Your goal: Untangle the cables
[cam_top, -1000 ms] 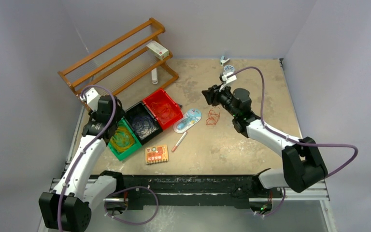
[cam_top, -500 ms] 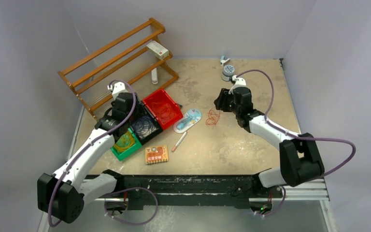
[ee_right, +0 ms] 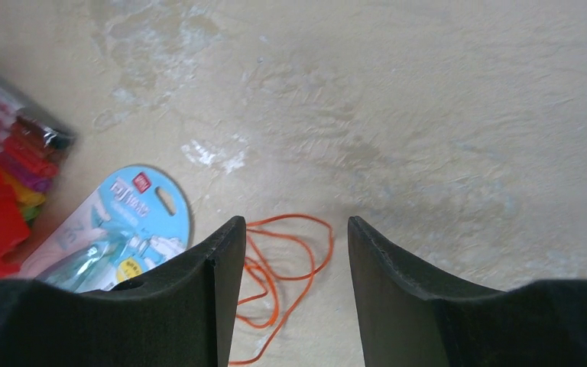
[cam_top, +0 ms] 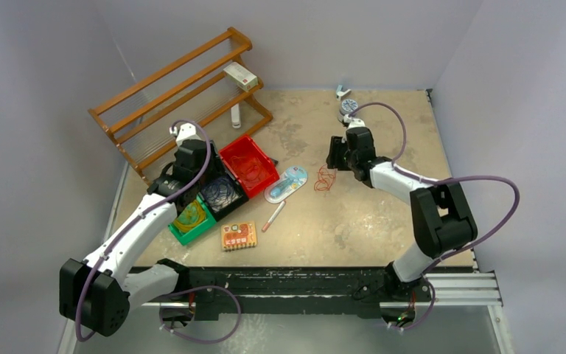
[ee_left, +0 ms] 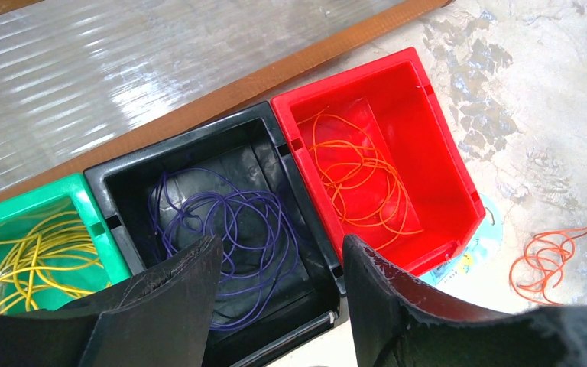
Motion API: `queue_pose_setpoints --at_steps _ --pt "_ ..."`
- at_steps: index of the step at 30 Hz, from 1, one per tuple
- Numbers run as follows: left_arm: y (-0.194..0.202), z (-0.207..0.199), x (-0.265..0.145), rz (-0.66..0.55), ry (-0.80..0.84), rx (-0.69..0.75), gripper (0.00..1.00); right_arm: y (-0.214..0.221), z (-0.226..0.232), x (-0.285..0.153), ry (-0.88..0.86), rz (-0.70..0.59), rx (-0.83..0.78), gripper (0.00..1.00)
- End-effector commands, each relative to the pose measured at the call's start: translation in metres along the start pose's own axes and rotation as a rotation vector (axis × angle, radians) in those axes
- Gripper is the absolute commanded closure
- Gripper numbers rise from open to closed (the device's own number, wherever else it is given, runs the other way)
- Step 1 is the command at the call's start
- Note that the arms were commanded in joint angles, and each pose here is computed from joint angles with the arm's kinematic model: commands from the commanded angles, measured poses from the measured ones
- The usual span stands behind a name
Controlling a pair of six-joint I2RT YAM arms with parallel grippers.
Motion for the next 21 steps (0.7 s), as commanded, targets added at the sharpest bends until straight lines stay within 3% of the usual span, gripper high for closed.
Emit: queue_pose_setpoints --at_steps 1,21 --pt "-0.019 -0.006 -0.006 -0.082 0.033 -0.014 0.42 -0.025 -0.008 -0.001 0.120 -0.048 -0.072 0.46" --pt "-0.016 -0.007 -0.002 -0.072 0.030 -0.027 0.42 -0.005 -0.004 0.032 -0.014 0.102 -0.157 0.46"
Point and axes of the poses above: each gripper's point midway between its finger pads, its own x axis out along the fingers, its own z axis along the line the jaws close on, y = z × x, the point moved 8 cm from there along -x, back along the fingers, and after that the axes turned 8 degrees about x, right-handed, at the moved point
